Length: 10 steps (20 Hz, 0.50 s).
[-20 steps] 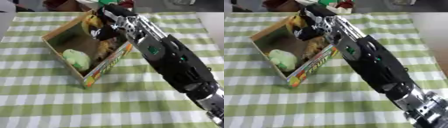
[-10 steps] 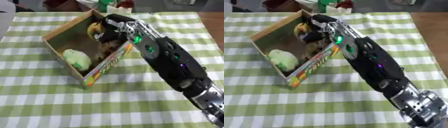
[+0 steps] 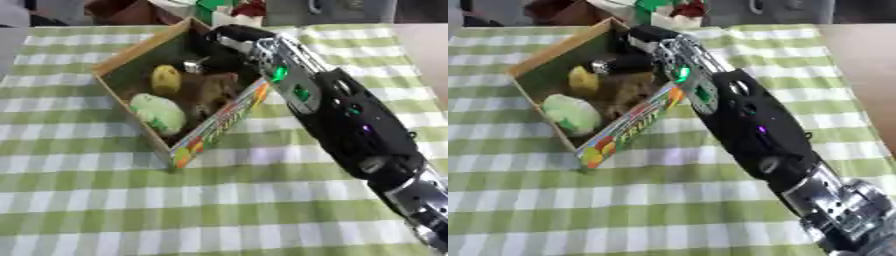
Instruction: Pick up objects on the table and place them in the box.
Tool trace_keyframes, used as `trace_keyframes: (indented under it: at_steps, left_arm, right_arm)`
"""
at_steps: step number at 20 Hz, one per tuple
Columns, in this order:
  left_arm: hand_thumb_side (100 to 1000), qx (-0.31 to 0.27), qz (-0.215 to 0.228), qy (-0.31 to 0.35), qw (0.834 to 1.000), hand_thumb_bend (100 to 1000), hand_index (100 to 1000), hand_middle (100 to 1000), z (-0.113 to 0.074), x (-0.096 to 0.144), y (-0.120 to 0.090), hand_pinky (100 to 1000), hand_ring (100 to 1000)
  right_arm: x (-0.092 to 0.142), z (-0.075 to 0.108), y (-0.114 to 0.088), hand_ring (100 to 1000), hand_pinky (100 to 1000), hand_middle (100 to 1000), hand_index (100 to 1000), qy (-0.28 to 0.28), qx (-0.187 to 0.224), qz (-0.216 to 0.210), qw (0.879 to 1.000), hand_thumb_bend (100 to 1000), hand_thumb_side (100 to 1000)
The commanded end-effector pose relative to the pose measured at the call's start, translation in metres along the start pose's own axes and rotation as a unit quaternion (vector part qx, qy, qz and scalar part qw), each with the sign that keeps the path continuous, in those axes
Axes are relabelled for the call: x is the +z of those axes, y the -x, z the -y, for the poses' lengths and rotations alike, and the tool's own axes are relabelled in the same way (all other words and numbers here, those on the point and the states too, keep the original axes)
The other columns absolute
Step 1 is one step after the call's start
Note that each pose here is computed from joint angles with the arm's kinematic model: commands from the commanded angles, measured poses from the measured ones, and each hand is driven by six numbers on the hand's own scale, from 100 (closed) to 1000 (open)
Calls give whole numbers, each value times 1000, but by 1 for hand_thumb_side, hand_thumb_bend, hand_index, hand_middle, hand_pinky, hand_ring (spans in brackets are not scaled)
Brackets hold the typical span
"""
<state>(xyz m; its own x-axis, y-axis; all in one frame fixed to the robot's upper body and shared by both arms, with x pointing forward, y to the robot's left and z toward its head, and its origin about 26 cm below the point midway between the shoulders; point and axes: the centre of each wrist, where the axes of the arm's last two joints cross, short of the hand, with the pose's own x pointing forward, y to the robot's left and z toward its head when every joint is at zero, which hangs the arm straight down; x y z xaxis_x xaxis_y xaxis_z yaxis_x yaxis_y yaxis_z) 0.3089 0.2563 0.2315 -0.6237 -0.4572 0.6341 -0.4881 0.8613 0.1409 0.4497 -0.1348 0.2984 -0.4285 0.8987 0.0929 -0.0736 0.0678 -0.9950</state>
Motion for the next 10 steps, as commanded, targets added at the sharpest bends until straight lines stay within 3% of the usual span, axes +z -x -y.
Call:
trace_keyframes:
  at_steps: [1,5,7,9,10]
  left_arm:
    - [1000,-1,11,-6,1000,100,812,649,-4,-3,-5,552,620]
    - [1000,-2,10,-6,1000,100,812,649,-5,-3,-5,552,620]
    - [1000,-3,8,-8,1000,100,812,648,-5,-2,-4,552,620]
    - [1000,-5,6,-11,1000,100,811,648,-6,-2,-3,551,619]
    - [1000,-6,5,-12,1000,100,811,648,-7,-1,-3,551,619]
  right_arm:
    - [19,28,4,980,896,911,962,43,1,17,999,545,1000]
    - [33,37,1,980,896,911,962,53,-15,32,998,545,1000]
    - [40,47,-1,922,872,827,920,68,-23,43,997,193,1000]
    - [52,61,4,890,856,786,880,104,-30,60,992,100,1000]
    - [60,67,9,878,850,769,861,124,-33,66,990,100,1000]
